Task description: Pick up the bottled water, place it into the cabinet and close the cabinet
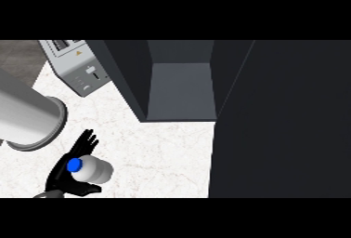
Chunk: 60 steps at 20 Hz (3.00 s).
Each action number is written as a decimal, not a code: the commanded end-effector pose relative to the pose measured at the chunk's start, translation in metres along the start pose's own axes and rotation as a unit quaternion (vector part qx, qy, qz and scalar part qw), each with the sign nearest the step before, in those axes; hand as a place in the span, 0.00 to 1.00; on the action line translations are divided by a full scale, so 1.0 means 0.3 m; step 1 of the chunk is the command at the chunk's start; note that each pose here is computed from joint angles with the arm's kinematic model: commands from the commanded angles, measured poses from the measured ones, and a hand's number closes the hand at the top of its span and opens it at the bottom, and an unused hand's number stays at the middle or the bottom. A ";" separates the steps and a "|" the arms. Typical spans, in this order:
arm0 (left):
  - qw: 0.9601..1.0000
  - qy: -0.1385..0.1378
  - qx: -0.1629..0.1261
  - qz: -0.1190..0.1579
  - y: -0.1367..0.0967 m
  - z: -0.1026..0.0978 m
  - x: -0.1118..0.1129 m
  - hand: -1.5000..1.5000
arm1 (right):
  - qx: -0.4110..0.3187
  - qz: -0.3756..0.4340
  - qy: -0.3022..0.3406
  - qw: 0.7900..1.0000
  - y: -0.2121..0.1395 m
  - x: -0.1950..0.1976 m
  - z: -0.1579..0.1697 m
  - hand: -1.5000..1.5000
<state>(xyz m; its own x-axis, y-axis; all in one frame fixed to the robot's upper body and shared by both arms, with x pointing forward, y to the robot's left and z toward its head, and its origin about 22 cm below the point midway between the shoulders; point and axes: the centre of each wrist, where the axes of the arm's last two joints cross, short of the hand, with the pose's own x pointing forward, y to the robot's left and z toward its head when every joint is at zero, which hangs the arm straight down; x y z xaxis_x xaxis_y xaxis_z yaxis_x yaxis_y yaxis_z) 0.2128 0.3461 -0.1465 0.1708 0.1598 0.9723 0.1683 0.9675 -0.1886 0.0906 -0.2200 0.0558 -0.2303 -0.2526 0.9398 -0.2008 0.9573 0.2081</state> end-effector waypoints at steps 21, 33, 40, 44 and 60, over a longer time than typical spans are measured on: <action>0.989 0.002 -0.118 0.085 -0.159 -0.080 -0.045 1.00 | 0.004 -0.003 0.011 1.000 -0.010 0.003 -0.006 0.00; 0.981 -0.100 0.055 0.158 -0.061 -0.088 -0.021 1.00 | 0.006 -0.006 0.005 1.000 -0.006 -0.054 -0.014 0.00; 0.972 -0.130 0.054 0.189 -0.035 -0.062 -0.009 1.00 | -0.003 -0.009 0.008 1.000 -0.037 -0.072 0.014 0.00; 0.973 -0.107 0.040 0.202 -0.121 -0.141 -0.002 1.00 | 0.005 0.005 0.008 1.000 -0.026 -0.020 -0.012 0.00; 0.979 -0.114 -0.003 0.168 -0.367 -0.185 0.212 1.00 | 0.015 -0.011 0.004 1.000 0.015 -0.012 -0.054 0.00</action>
<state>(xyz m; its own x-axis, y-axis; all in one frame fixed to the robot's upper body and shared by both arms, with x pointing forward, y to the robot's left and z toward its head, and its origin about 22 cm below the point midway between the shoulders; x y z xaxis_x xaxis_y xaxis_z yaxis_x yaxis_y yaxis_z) 0.2589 0.2659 -0.0920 0.0172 0.5125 0.8585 0.1311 0.8500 -0.5101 0.1044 -0.2155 0.0499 -0.2086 -0.2683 0.9405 -0.2230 0.9493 0.2214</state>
